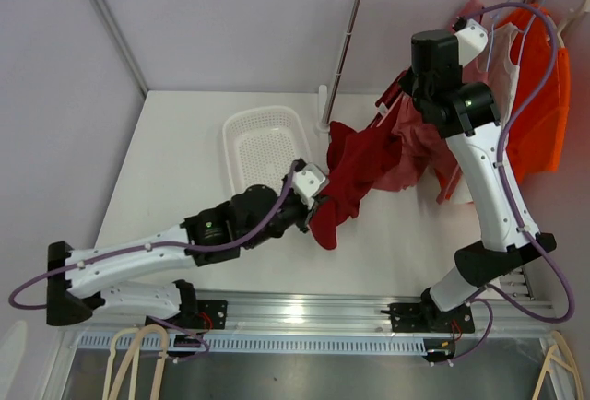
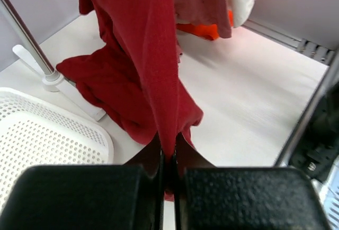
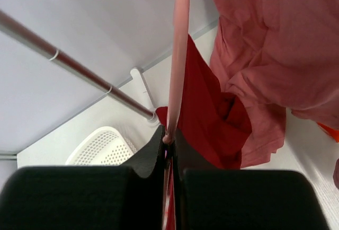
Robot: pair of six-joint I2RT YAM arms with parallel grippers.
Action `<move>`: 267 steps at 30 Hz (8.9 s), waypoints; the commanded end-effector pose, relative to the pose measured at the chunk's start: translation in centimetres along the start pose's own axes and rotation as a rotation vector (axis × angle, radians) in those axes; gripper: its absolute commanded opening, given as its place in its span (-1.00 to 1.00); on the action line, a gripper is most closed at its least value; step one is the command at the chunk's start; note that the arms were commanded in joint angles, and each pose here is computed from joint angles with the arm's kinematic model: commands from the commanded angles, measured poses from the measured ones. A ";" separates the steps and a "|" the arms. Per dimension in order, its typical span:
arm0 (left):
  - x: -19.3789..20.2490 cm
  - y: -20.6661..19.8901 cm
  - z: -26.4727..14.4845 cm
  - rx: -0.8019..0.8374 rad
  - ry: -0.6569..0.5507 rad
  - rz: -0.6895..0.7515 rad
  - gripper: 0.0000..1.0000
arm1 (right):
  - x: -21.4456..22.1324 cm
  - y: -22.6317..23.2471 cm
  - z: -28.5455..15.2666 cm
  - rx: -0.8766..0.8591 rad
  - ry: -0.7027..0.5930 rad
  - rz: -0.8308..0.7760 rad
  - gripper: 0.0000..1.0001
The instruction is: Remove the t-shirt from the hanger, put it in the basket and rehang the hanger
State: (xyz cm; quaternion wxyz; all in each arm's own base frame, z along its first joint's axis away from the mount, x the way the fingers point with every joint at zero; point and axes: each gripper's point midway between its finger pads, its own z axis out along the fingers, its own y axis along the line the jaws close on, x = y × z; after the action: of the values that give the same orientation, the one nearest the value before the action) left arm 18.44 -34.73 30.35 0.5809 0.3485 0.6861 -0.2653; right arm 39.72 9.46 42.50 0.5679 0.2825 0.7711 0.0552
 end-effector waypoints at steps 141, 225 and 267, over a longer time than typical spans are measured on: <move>-8.6 23.2 -1.5 -0.560 -0.057 -0.562 0.99 | -12.4 6.3 3.5 -0.605 -0.424 -0.327 -0.23; -14.3 17.0 7.5 -0.347 -0.161 -0.354 0.99 | -17.1 -9.4 17.2 -0.147 -0.279 -0.298 0.02; -14.6 14.3 5.4 -0.413 -0.249 -0.133 0.99 | -18.9 -1.9 6.4 -0.368 -0.451 -0.403 -1.00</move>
State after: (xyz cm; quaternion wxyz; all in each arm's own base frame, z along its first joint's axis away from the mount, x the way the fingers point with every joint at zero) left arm 35.76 -34.23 38.85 0.6347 0.1531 0.7284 -0.2078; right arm 52.77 -4.09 48.87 0.7095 0.0408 0.7030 0.0268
